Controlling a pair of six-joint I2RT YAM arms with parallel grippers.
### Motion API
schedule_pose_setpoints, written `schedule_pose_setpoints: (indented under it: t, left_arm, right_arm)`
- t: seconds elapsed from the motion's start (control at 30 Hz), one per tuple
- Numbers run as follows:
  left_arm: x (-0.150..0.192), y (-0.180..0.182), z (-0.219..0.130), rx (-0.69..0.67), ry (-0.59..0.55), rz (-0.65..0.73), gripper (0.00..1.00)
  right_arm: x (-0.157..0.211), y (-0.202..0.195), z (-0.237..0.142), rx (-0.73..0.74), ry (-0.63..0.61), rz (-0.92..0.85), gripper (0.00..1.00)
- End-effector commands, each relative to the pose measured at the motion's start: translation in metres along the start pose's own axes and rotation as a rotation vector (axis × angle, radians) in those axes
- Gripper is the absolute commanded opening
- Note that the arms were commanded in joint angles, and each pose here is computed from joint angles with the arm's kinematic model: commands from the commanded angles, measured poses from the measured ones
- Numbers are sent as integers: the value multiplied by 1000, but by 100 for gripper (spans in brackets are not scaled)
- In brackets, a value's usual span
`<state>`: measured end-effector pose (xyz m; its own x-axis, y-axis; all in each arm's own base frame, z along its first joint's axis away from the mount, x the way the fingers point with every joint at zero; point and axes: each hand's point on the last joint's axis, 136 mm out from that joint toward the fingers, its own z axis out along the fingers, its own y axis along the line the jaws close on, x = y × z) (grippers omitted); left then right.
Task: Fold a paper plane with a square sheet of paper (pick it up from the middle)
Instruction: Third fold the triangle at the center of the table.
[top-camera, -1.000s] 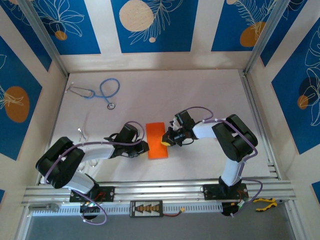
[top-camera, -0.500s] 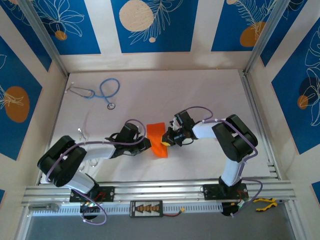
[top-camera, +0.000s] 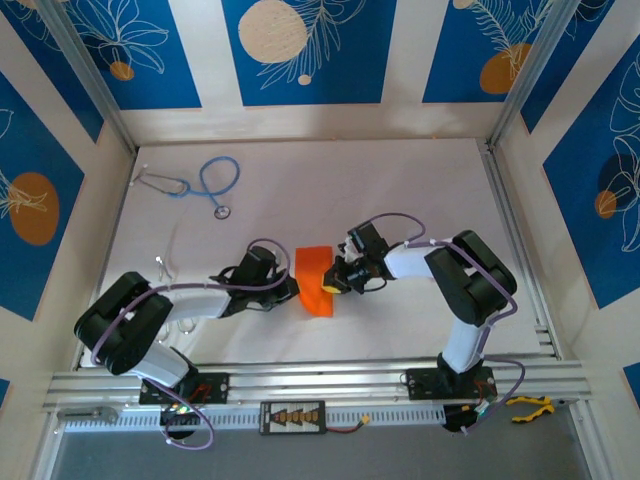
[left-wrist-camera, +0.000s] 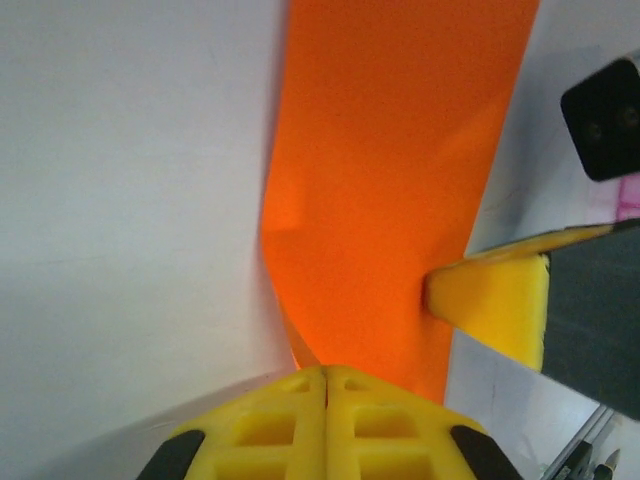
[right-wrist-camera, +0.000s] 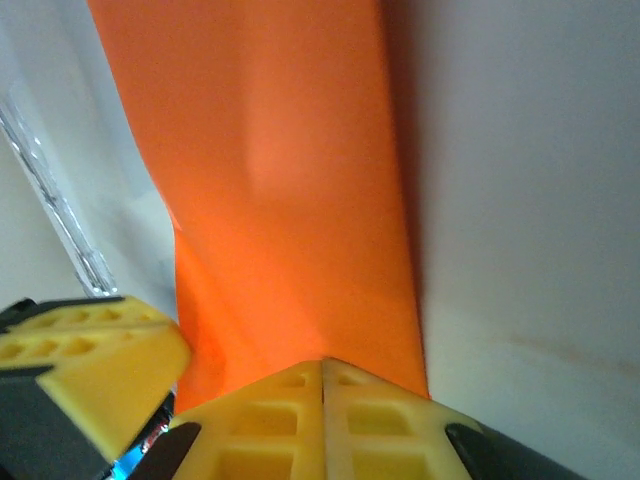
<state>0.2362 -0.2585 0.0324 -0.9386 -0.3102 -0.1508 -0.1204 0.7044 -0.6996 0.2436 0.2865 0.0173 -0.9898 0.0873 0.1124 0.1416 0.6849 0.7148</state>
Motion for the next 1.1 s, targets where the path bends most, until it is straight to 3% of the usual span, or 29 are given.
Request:
schedule_pose_setpoints:
  t: [0.0, 0.23, 0.43, 0.6, 0.7, 0.9, 1.07]
  left_arm:
    - [-6, -5, -9, 35, -40, -33, 0]
    - [-4, -9, -22, 85, -67, -92, 0]
    - [-4, -9, -35, 92, -94, -105, 0]
    - [-4, -8, -39, 91, -104, -112, 0]
    - [-3, -7, -40, 93, -106, -116, 0]
    - [-5, -10, -43, 102, -116, -113, 0]
    - [-6, -8, -47, 90, -130, -112, 0]
  right_arm:
    - [17, 8, -15, 20, -5, -65, 12]
    - [23, 46, -52, 26, -158, -328, 31]
    - [41, 58, -53, 82, -243, -593, 35]
    - [60, 76, -43, 125, -441, -975, 37]
    - [67, 84, -38, 157, -523, -1117, 39]
    - [67, 84, -26, 294, -553, -1254, 40]
    - [73, 94, -28, 222, -601, -1278, 48]
